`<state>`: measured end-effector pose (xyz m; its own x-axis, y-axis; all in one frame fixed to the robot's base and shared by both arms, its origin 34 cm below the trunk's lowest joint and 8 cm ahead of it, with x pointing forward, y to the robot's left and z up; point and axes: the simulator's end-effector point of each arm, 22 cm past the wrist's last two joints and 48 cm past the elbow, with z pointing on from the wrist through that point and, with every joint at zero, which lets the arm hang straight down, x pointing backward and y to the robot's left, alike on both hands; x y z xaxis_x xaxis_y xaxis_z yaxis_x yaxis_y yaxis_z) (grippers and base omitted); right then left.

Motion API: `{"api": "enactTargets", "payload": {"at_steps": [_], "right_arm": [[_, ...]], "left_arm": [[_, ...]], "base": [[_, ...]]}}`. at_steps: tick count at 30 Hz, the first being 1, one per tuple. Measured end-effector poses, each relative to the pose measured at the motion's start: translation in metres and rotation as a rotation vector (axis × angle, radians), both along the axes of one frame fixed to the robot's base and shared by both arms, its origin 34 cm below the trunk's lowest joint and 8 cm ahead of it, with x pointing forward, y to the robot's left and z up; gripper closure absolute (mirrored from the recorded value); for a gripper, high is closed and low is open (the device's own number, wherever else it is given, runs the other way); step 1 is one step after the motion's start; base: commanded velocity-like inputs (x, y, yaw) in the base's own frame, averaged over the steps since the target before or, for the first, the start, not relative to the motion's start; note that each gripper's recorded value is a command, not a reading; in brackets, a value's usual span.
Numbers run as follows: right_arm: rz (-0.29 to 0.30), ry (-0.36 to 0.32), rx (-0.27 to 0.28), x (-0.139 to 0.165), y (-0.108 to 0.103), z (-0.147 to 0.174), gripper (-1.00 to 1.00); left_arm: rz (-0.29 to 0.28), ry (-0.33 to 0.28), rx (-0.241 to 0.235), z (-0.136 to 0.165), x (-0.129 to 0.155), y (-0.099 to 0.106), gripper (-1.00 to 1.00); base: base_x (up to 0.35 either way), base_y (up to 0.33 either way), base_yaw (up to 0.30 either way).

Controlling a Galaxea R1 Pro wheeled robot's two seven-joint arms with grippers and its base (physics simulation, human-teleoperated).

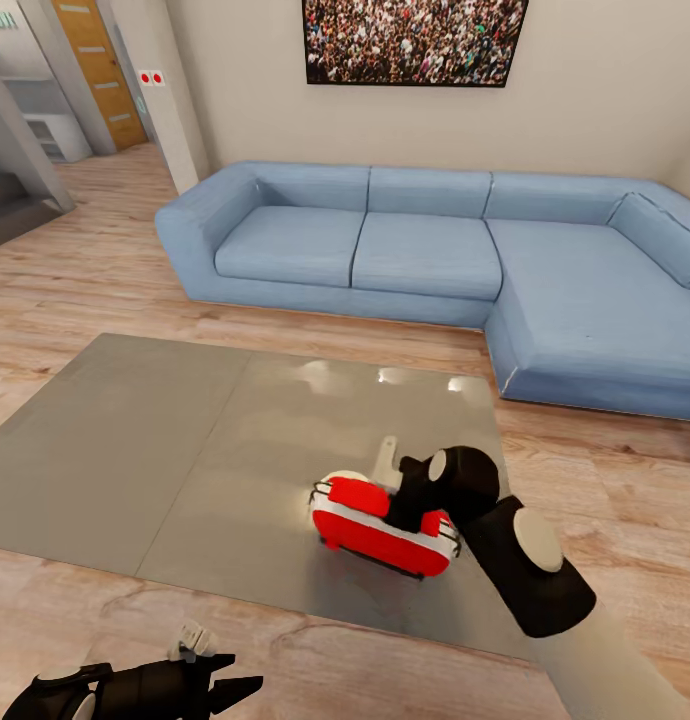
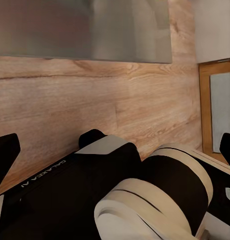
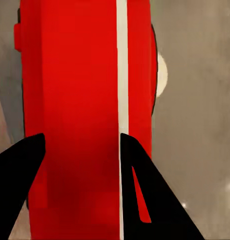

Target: Turn on the radio receiver that's on the table in the living room.

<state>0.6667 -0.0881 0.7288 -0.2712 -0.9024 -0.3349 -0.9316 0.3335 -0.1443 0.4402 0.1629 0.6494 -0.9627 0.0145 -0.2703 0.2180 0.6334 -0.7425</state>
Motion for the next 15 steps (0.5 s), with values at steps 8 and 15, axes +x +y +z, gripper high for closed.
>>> {"api": "enactTargets", "payload": {"at_steps": [8, 15], "right_arm": [[-0.032, -0.041, 0.012, 0.027, -0.006, 0.021, 1.0], [-0.046, -0.046, 0.015, 0.031, -0.009, 0.023, 1.0]], "left_arm": [[0.0, 0.0, 0.0, 0.0, 0.0, 0.0, -1.0], [0.0, 0.0, 0.001, 0.0, 0.0, 0.0, -1.0]], "base": [[0.0, 0.0, 0.0], [0.0, 0.0, 0.0]]}}
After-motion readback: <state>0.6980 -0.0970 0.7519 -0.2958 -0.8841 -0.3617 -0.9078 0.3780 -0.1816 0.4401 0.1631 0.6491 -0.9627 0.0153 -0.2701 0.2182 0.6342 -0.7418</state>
